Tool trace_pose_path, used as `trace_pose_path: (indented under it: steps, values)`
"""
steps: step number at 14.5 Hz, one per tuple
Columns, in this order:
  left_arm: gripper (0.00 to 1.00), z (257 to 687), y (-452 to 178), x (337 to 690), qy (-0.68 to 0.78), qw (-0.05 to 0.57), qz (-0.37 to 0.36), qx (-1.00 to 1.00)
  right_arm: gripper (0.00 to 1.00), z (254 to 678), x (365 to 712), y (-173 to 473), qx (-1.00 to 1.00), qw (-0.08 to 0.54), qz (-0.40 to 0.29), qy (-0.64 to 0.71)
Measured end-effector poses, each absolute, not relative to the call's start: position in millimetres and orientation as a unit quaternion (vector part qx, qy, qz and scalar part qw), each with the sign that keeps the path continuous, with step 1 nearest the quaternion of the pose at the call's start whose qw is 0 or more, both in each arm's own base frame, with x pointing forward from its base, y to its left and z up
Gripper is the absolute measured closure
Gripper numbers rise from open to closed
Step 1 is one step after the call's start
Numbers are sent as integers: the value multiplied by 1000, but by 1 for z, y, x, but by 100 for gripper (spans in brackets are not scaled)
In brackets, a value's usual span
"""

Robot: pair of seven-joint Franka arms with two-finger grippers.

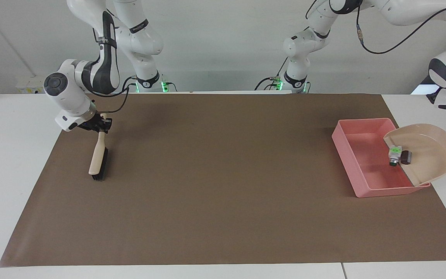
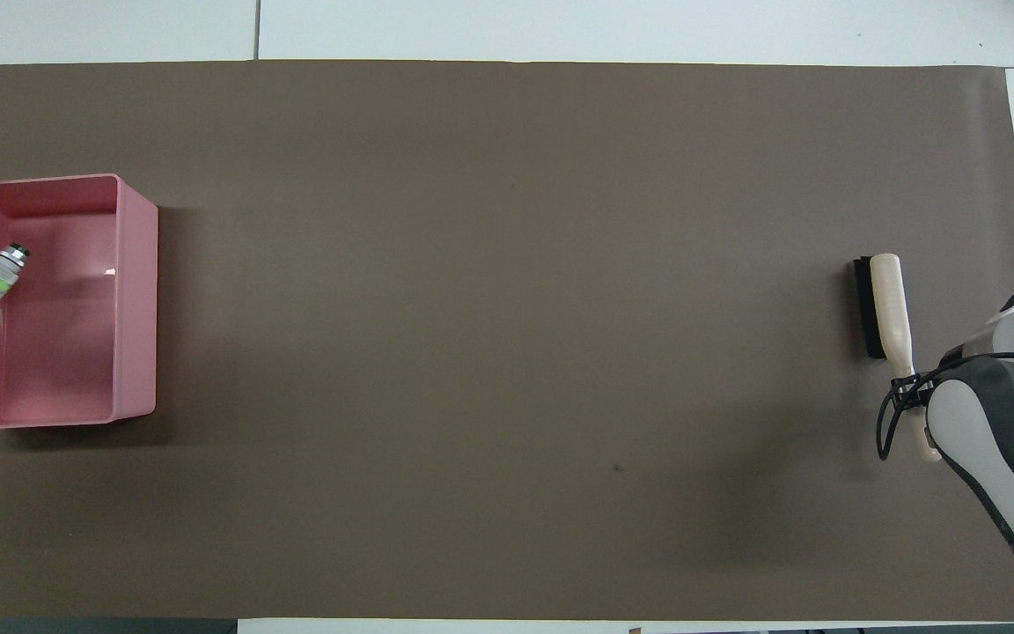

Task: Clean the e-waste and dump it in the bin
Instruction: 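Tip the dustpan with the left gripper to dump the component into the bin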

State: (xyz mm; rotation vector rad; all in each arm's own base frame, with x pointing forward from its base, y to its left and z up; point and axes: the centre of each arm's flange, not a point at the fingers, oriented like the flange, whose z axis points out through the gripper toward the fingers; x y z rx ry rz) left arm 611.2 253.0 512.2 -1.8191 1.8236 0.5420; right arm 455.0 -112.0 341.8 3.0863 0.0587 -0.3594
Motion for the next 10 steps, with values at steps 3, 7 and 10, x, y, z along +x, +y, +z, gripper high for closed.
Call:
trace_pose_path:
  steps: [3,7,10]
  values:
    - [68,515,248,608,656,290,238,-655,74,336,452,-111,994,18,-108,20]
    - [68,540,218,607,658,325,243,-634,72,336,449,-110,994,19,-107,21]
    - [68,570,186,604,661,345,232,-624,43,338,450,-108,994,19,-106,31]
